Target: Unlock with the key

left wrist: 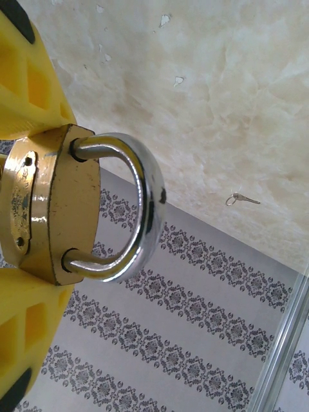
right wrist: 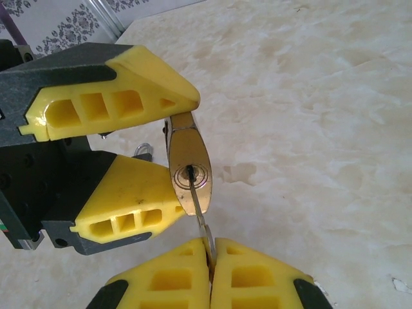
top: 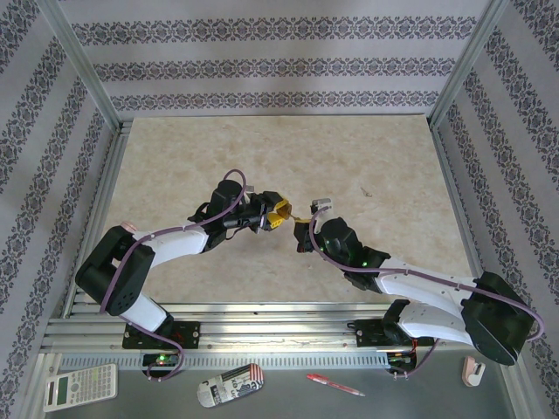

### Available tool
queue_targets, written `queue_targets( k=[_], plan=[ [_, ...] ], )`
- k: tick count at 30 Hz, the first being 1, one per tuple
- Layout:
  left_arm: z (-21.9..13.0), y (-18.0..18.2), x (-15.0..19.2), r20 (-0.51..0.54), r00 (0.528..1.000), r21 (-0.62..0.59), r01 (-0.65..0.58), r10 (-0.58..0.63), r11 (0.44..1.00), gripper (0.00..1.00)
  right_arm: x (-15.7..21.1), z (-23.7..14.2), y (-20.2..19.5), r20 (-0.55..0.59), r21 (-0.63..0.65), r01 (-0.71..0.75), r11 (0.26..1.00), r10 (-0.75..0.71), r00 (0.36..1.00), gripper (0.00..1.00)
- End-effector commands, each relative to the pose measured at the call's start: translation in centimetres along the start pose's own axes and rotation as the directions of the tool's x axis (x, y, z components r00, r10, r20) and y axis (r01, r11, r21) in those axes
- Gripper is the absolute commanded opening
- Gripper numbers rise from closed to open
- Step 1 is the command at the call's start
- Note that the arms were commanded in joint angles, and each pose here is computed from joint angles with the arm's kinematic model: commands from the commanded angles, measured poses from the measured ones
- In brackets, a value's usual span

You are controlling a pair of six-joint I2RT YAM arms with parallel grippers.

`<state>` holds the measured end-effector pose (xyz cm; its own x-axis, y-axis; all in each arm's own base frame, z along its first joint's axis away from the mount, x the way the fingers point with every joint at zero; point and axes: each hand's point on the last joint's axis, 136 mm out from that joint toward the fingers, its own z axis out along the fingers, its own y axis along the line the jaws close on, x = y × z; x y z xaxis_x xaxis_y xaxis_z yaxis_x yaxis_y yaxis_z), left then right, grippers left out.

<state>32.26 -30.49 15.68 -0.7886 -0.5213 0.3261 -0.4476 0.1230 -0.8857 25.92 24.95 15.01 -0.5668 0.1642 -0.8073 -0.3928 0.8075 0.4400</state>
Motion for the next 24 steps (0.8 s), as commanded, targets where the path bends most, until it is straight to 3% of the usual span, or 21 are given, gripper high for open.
queue_targets(
  k=[1,24],
  plan=[
    [-0.5,-1.9,1.9,-0.061,0.996,0.040,-0.061,0.064,0.997,0.00,-2.1,-0.1,1.0,0.051,-0.031,0.006,0.999,-0.004,0.999,0.00],
    [0.1,-1.8,4.3,-0.148,0.982,0.000,-0.118,0.116,0.993,0.00,-0.7,2.0,1.7,-0.015,-0.050,0.059,0.997,-0.060,0.998,0.00]
  ],
)
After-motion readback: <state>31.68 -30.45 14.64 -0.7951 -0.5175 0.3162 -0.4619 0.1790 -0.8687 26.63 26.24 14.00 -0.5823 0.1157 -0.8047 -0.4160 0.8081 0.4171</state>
